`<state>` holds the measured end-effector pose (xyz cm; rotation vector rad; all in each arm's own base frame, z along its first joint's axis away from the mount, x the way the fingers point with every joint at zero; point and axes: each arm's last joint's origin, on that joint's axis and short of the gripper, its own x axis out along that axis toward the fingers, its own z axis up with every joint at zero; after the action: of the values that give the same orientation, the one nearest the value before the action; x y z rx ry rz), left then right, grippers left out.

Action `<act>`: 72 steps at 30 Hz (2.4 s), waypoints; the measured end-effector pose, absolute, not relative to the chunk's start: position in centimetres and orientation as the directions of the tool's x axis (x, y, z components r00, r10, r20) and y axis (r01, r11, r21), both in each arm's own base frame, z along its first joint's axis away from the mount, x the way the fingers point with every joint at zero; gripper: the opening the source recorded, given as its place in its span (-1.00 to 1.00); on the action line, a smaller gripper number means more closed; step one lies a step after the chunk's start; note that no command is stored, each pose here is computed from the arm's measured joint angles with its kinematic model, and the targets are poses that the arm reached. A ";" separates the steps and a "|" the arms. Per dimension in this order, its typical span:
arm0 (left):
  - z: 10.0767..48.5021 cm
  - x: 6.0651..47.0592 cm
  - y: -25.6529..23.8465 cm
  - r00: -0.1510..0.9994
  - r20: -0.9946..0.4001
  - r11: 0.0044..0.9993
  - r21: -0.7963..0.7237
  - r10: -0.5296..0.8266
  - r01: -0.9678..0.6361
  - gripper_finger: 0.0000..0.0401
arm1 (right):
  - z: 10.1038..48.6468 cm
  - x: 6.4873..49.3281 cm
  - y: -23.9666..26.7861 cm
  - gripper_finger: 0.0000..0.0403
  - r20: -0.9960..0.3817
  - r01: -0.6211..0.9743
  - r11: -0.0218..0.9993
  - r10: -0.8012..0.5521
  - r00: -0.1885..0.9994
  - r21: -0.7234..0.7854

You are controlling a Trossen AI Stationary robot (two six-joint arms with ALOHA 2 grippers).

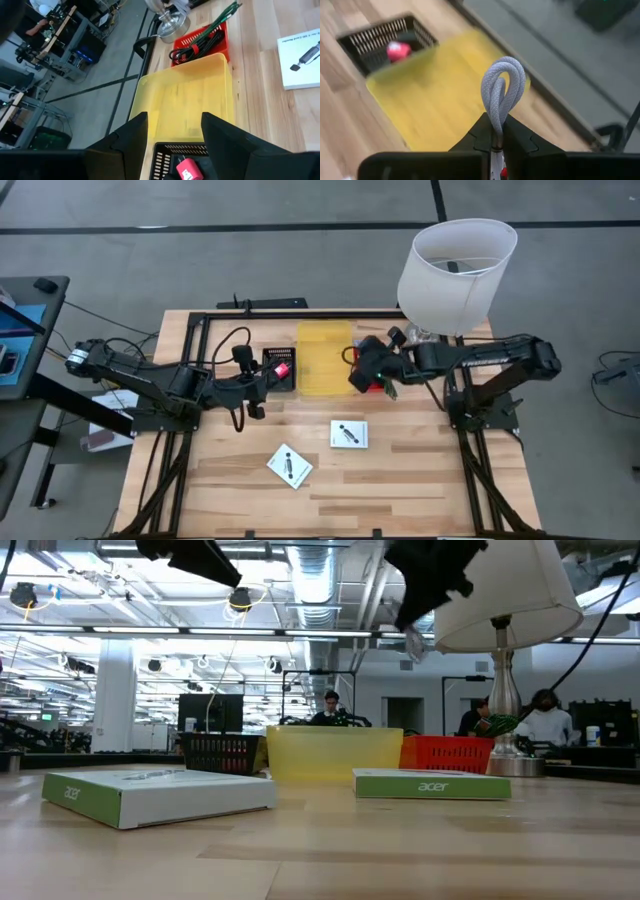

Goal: Pick and place items into bin
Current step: Put the gray charger cable into the red bin

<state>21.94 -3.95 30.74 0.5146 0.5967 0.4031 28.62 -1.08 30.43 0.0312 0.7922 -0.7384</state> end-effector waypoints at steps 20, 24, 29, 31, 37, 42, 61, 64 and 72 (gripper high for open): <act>30.6 21.9 -3.9 0.752 -0.439 0.785 0.597 0.491 -0.164 -0.11 | 26.0 27.2 -4.3 -0.90 -0.842 0.624 0.775 -0.398 0.364 -0.096; 30.5 21.8 -4.0 0.754 -0.455 0.793 0.592 0.474 -0.142 -0.11 | 25.9 27.2 -4.3 -0.89 -0.848 0.619 0.781 -0.381 0.368 -0.082; 30.5 21.8 -4.1 0.763 -0.466 0.807 0.578 0.448 -0.120 -0.11 | 25.9 27.2 -4.3 -0.88 -0.849 0.618 0.782 -0.379 0.369 -0.080; 30.5 21.8 -4.1 0.763 -0.466 0.807 0.578 0.447 -0.120 -0.11 | 25.9 27.2 -4.3 -0.86 -0.849 0.618 0.782 -0.379 0.369 -0.080; 30.5 21.9 -4.1 0.774 -0.465 0.817 0.565 0.430 -0.114 -0.11 | 25.9 27.2 -4.3 -0.79 -0.849 0.618 0.782 -0.379 0.369 -0.080; 30.5 21.9 -4.2 0.783 -0.478 0.831 0.550 0.398 -0.087 -0.11 | 25.9 27.2 -4.3 -0.79 -0.849 0.618 0.782 -0.379 0.369 -0.081; 30.5 21.9 -4.2 0.782 -0.479 0.831 0.550 0.398 -0.086 -0.11 | 25.9 27.2 -4.2 -0.77 -0.849 0.616 0.783 -0.381 0.367 -0.084; 30.5 21.9 -4.2 0.782 -0.479 0.831 0.550 0.398 -0.086 -0.11 | 25.9 27.2 -4.2 -0.77 -0.849 0.618 0.782 -0.381 0.367 -0.083; 30.5 21.9 -4.2 0.782 -0.479 0.831 0.550 0.398 -0.086 -0.11 | 25.9 27.1 -4.3 -0.77 -0.844 0.643 0.760 -0.404 0.354 -0.095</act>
<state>21.94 -4.23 30.49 0.5332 0.6227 0.2753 27.13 -4.33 25.90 0.2721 1.0003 -0.6874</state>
